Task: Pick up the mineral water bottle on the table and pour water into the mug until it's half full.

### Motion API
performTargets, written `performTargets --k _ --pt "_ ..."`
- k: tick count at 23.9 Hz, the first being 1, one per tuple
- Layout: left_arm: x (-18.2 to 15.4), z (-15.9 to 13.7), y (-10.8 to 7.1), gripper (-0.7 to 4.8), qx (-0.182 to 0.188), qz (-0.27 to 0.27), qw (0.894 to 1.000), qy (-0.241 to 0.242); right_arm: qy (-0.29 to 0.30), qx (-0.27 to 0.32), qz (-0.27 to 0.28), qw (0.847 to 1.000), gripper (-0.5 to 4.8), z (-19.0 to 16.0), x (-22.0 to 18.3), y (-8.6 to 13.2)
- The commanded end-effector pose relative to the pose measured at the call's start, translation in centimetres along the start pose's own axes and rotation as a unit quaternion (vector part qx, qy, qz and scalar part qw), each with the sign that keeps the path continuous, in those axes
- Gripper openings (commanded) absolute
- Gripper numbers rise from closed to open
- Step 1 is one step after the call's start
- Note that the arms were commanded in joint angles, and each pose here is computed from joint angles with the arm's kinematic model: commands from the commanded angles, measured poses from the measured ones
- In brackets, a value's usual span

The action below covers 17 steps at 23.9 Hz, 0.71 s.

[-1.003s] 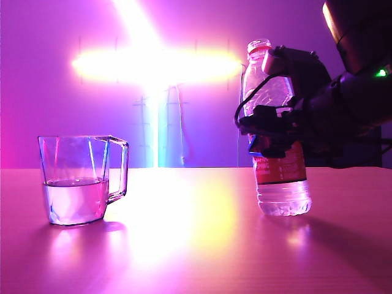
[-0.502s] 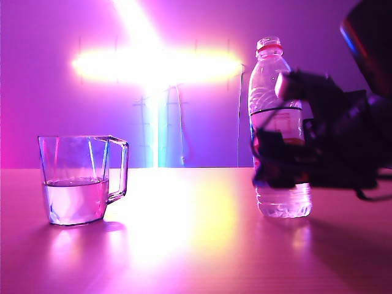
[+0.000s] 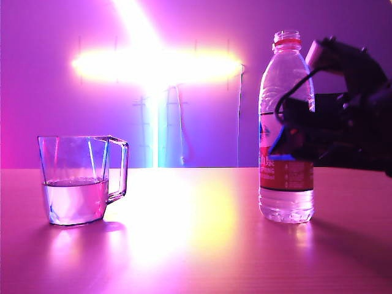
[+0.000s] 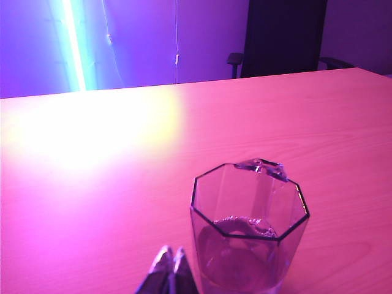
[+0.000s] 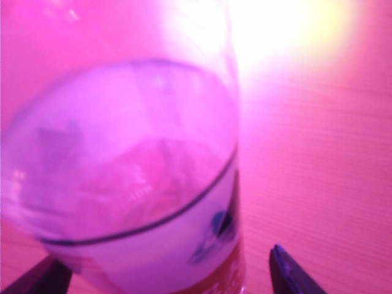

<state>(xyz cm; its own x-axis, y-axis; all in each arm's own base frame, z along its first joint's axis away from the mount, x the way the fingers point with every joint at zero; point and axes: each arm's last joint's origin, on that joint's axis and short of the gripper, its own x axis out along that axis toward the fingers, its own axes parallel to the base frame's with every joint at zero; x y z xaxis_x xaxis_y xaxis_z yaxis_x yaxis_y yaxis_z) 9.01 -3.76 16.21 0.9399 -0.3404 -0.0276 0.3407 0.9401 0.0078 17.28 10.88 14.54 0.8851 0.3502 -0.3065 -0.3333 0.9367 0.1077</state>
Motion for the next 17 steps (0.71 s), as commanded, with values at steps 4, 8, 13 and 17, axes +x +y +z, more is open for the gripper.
performTargets --k 4,8,13,17 --pt "0.0 0.2 0.0 -0.02 -0.002 -0.001 1.000 -0.005 0.016 0.002 0.014 1.000 4.46 0.5 -1.5 0.0" --pt "0.0 0.2 0.0 -0.02 -0.002 -0.001 1.000 -0.005 0.024 0.001 0.021 0.999 4.45 0.9 -2.6 -0.1" --pt "0.0 0.2 0.6 -0.02 -0.002 0.027 1.000 -0.005 0.025 0.002 0.038 0.999 4.44 1.6 -4.9 -0.4" --pt "-0.1 0.2 1.7 -0.02 -0.004 0.084 0.996 -0.004 0.003 0.005 0.042 0.999 4.11 2.2 -7.0 -0.7"
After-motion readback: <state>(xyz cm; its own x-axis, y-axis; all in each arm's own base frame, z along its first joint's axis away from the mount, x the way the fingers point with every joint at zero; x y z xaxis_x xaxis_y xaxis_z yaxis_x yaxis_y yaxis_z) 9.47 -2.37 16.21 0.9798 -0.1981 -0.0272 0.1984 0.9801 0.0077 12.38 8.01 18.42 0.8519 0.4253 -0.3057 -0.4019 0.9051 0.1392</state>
